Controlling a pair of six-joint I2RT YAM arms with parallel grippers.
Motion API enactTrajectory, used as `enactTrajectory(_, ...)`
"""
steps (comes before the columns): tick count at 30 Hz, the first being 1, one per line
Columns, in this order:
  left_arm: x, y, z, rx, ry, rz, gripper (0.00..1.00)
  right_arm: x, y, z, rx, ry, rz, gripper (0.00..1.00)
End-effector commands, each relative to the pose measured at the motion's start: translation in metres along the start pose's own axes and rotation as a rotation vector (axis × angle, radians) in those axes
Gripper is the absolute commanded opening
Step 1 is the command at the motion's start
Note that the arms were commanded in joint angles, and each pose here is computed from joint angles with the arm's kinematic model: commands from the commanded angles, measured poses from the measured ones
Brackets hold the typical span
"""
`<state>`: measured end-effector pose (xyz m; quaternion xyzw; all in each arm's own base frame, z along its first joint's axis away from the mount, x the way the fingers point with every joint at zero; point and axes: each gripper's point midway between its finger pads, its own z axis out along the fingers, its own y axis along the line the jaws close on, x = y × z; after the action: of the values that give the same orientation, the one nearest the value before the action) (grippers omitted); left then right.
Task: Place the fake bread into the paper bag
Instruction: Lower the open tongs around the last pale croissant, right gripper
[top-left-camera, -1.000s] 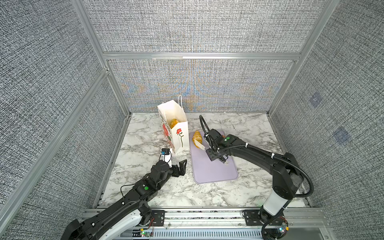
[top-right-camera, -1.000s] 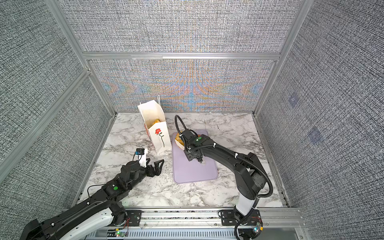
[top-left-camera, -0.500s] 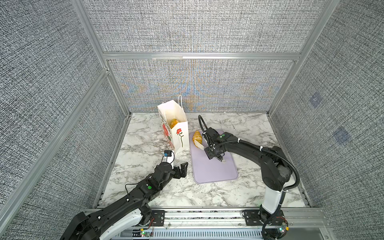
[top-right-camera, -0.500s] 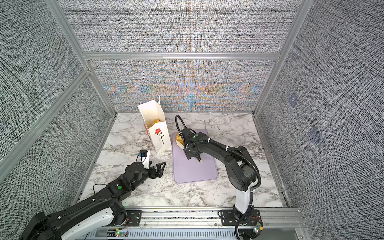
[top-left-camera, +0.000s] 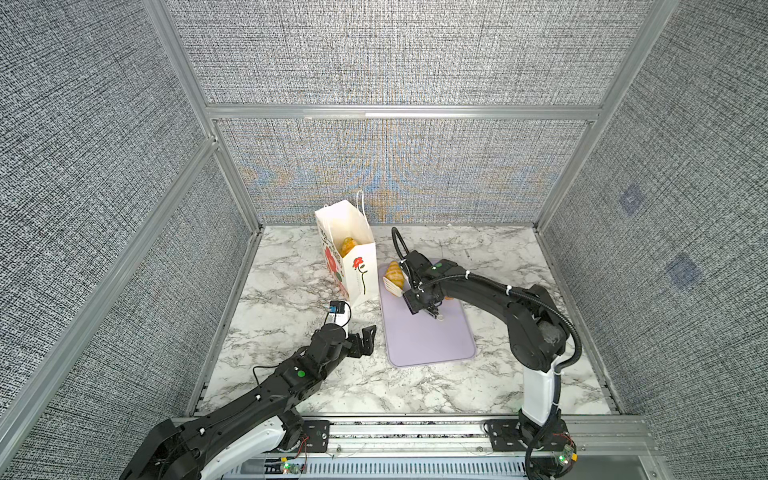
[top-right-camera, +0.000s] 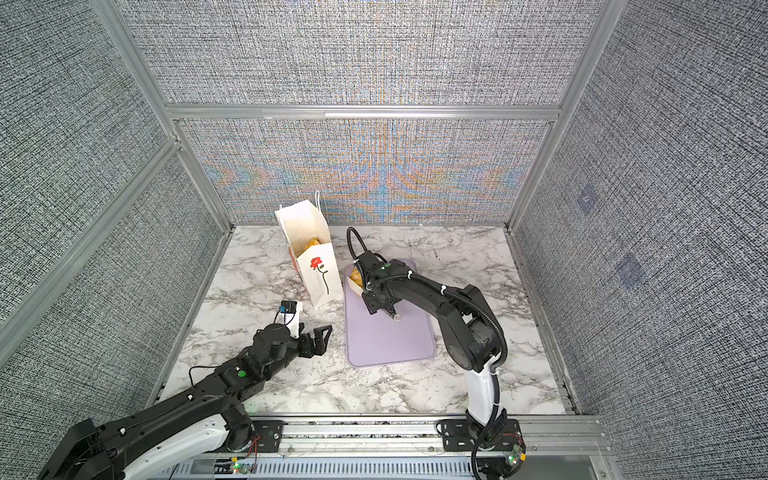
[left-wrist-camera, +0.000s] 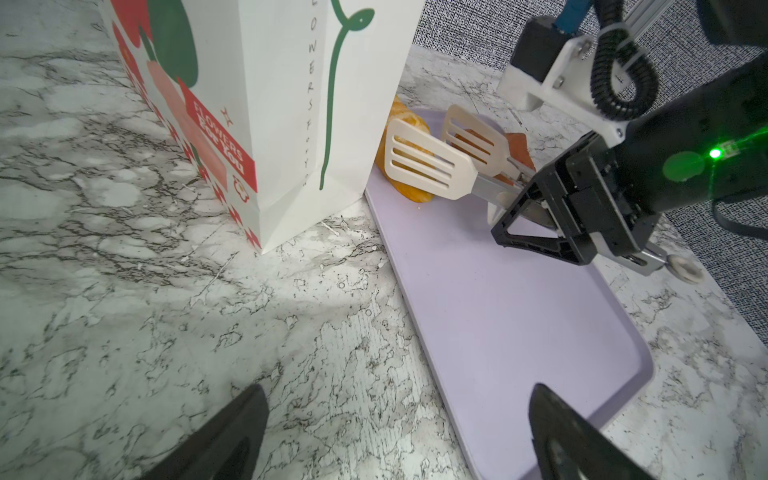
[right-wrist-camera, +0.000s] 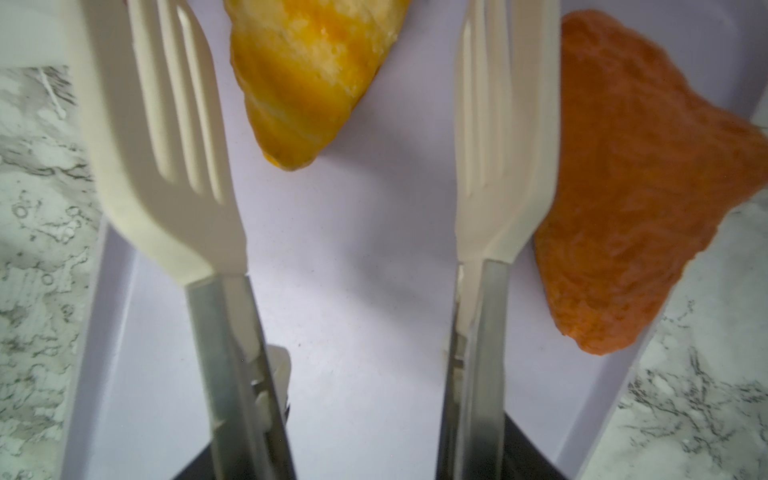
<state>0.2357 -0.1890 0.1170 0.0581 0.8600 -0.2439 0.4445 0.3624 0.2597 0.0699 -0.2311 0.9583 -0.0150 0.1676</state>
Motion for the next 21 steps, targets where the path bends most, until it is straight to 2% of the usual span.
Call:
enactTrajectory(1,-0.007,-0.003,0.0,0.012,-0.028,0.001,0.99,-0.001,0.0,0.001,0.002,0.017,0.009,0.64)
enactTrajectory(14,-0.009,-0.003,0.001,0.002,-0.032,0.017,0.99,-0.009,-0.004,0.011,0.021,0.051,-0.014,0.63)
enactTrajectory(21,-0.007,-0.007,0.005,0.015,-0.017,0.026,0.99,-0.004,-0.008,0.014,0.026,0.077,-0.026,0.55)
